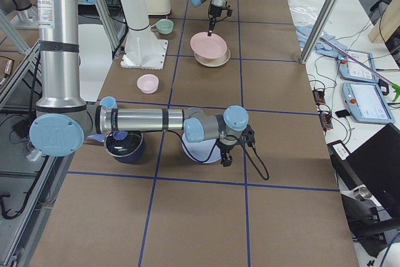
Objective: Stack three plates with pink and blue
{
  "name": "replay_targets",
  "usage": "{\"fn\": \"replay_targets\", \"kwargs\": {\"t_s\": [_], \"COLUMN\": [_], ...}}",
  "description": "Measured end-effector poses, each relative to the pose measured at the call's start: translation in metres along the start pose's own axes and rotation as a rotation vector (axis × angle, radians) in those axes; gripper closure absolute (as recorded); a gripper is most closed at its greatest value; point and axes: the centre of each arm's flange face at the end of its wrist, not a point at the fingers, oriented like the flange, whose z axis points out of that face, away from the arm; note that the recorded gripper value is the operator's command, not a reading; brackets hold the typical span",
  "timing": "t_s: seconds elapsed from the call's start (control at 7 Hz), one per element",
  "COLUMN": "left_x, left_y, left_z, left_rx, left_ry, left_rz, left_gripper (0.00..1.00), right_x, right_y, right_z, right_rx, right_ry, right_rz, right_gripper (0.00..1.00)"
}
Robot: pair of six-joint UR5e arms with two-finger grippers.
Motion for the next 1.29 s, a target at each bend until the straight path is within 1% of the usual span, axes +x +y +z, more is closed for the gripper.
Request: {"fn": "replay_targets", "kwargs": {"t_s": [0.14, 0.43, 0.71, 0.86, 1.0, 1.14, 1.29], "left_x": [-0.004, -0.019, -0.021, -0.014, -0.005, 0.002, 0.006], "left_y": [-0.004, -0.014, -0.016, -0.018, -0.021, -0.023, -0.023], "left_z": [0.005, 0.018, 0.014, -0.007, -0.037, -0.063, -0.078], "left_rx": [0.006, 0.025, 0.038, 0.062, 0.097, 0.125, 0.141], "left_ry": [0.001, 0.003, 0.012, 0.032, 0.054, 0.062, 0.063], "left_rz": [0.003, 0.006, 0.008, 0.019, 0.028, 0.026, 0.022], "left_gripper": [0.00, 0.00, 0.00, 0.00, 0.00, 0.00, 0.00], "right_x": [0.000, -0.001, 0.000, 0.007, 0.017, 0.021, 0.016], "right_y": [0.000, 0.000, 0.000, 0.003, 0.010, 0.015, 0.019], "right_z": [0.000, 0.001, 0.003, 0.011, 0.024, 0.039, 0.056], "right_rx": [-0.001, -0.001, -0.007, -0.016, -0.018, -0.007, 0.007], "right_ry": [0.000, 0.001, 0.002, 0.002, -0.001, -0.010, -0.022], "right_rz": [0.000, -0.002, 0.000, 0.007, 0.006, 0.008, 0.017], "right_gripper": [0.00, 0.00, 0.00, 0.00, 0.00, 0.00, 0.03]}}
